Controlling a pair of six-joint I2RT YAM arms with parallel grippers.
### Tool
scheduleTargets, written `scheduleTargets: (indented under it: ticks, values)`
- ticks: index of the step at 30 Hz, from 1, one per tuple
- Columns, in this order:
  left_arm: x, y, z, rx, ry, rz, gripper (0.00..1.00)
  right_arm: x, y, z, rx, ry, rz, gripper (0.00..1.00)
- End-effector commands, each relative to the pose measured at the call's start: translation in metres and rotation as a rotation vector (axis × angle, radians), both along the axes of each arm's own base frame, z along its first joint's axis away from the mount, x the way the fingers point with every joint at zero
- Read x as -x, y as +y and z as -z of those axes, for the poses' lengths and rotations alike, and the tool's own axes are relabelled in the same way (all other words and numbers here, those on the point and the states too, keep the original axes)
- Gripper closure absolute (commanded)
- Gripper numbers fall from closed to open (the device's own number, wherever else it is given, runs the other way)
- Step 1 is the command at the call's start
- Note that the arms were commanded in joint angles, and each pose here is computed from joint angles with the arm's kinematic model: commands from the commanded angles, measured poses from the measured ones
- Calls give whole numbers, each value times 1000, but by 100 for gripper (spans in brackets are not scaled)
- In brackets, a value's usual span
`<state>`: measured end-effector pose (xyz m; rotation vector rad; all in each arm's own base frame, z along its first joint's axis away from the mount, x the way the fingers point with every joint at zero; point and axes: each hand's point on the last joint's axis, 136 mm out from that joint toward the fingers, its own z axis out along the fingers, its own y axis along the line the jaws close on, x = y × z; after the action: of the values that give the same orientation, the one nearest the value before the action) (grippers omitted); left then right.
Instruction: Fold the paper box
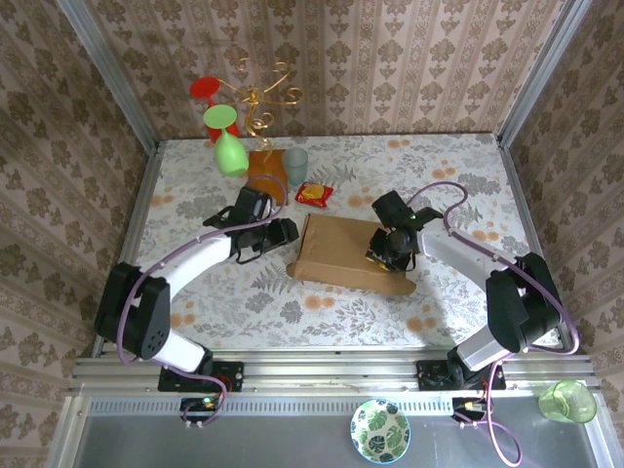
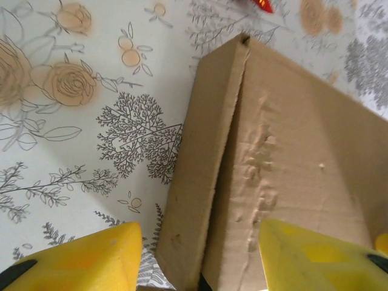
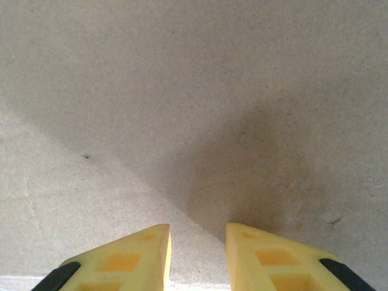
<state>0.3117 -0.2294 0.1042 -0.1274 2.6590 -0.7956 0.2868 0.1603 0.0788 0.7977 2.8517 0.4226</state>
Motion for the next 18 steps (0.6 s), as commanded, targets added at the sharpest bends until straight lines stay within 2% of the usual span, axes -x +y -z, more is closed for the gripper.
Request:
scheduleTargets:
  ticks: [1, 10, 18]
  values:
    - [0, -19, 5, 42, -40, 88, 46, -4, -13, 7, 55, -3, -10, 70]
    - [4, -31, 30, 85, -25, 103, 56, -16, -23, 12, 9, 23, -80, 69]
    - [7, -42, 31, 112, -38, 111, 55, -21, -23, 8, -18, 22, -113, 69]
